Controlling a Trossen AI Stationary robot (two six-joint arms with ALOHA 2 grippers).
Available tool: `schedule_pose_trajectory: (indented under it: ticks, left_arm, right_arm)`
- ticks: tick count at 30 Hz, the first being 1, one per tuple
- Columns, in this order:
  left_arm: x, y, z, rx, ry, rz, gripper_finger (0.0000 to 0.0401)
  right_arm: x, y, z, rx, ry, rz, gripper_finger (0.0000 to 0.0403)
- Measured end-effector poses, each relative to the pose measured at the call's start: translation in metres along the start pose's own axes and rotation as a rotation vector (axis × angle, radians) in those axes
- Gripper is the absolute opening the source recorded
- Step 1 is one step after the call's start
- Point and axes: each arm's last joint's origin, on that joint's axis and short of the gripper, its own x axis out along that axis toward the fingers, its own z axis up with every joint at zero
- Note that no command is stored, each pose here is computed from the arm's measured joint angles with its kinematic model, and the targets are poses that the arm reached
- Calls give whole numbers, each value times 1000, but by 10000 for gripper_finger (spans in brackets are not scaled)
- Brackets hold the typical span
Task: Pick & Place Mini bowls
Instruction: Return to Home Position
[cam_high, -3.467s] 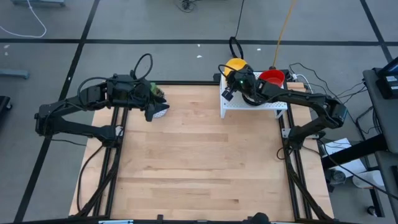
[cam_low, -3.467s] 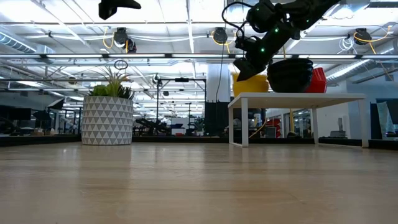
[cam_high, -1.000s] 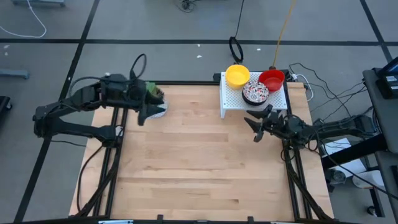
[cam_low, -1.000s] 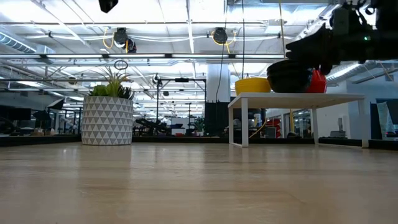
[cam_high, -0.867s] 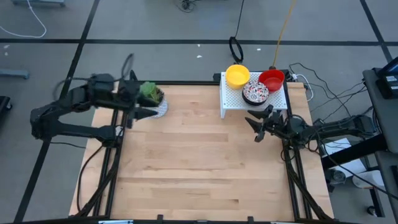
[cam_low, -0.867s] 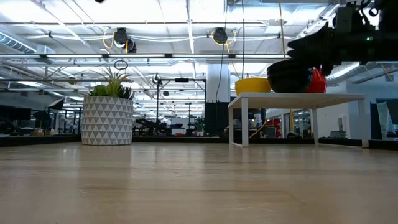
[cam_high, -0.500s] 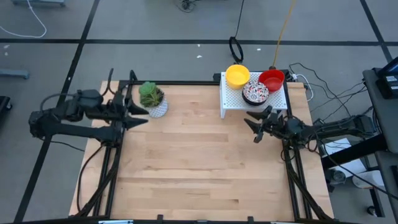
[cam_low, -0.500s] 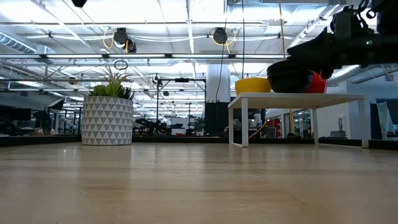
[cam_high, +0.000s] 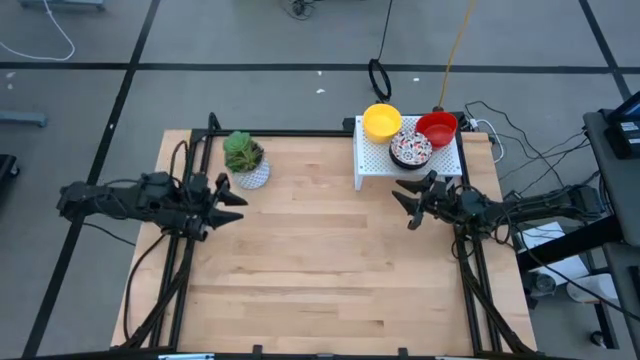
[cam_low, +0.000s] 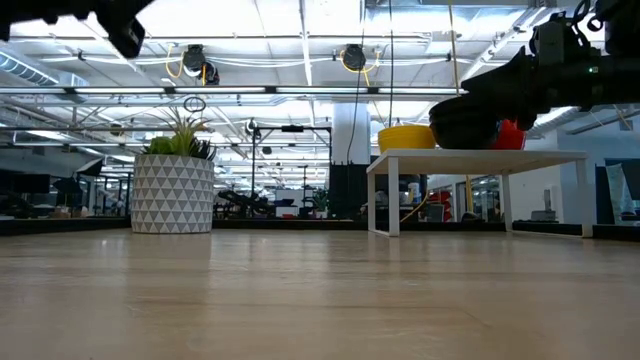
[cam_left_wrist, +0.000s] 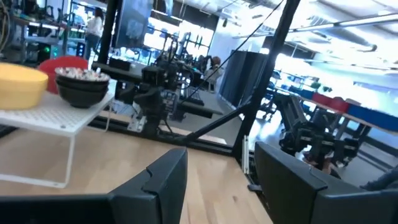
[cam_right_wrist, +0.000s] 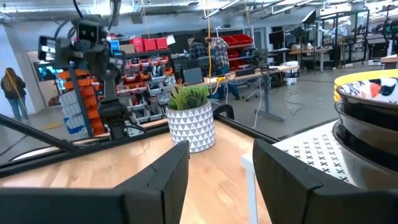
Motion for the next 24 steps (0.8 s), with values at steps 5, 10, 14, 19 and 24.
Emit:
schedule_pose_trajectory:
  ticks: [5,10,14,19,24]
  left_arm:
    - [2,10,-28,-34,-1,37,189]
    - [2,21,-53,-74,3,164,189]
    - [1,27,-68,-74,-9,207,189]
    - [-2,33,-87,-97,-20,213,189]
    - [-4,36,-96,-115,1,223,189]
  right_arm:
    - [0,0,0,0,-1,0,165]
    - [0,0,0,0,0,0,165]
    - [0,0,0,0,0,0,165]
    - [0,0,0,0,0,0,165]
    - [0,0,0,0,0,-1,165]
